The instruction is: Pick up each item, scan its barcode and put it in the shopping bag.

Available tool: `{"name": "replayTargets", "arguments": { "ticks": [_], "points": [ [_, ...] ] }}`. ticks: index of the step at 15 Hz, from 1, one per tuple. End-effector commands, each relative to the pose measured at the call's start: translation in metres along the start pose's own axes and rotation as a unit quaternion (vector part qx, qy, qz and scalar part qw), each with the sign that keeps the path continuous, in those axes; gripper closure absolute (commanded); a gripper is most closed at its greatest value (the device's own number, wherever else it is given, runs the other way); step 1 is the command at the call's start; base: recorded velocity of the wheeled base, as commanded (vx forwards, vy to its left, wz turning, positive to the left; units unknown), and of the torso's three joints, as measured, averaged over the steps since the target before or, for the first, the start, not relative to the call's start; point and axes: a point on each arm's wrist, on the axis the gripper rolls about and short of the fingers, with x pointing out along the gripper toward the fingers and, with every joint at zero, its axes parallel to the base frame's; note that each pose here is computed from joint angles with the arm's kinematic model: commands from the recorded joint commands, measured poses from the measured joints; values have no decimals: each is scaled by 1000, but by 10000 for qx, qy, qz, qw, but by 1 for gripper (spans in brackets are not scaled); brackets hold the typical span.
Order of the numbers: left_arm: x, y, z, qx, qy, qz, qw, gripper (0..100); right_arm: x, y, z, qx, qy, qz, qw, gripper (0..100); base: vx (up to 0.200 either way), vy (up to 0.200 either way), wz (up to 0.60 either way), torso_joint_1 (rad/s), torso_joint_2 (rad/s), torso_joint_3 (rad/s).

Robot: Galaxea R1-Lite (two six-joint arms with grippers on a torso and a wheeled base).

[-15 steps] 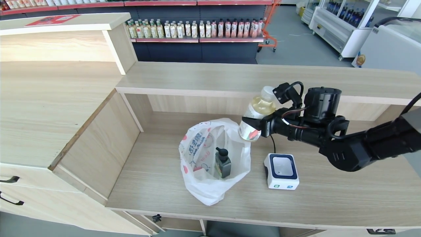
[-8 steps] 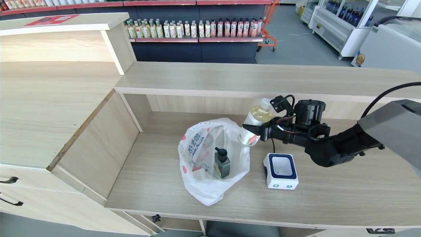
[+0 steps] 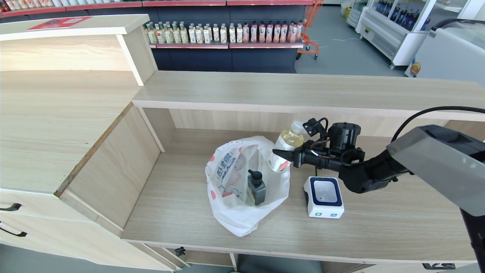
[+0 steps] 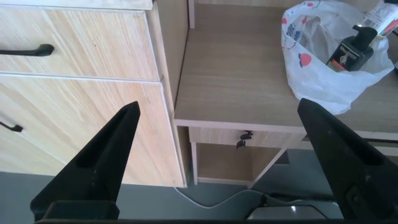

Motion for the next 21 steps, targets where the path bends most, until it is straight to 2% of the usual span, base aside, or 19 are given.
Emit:
{"name": "replayTargets", "arguments": {
  "ticks": [1,5,11,15,21],
  "points": [
    [0,0,0,0,-4,1,10000,0,4,-1,-8,43,51,126,9999,100,0,0,0,0,0,0],
    [0,0,0,0,-4,1,10000,0,7,6,-21,72,189,237,9995,100,0,0,0,0,0,0],
    [0,0,0,0,-4,1,10000,0,8,10,-47,-700,424,504,9954,100,0,0,0,0,0,0],
    [0,0,0,0,-4,1,10000,0,10,6,-52,-1231,387,493,9904,100,0,0,0,0,0,0],
    [0,0,0,0,-4,-7,10000,0,16,10,-61,-1415,216,525,9883,100,0,0,0,0,0,0]
  ]
}}
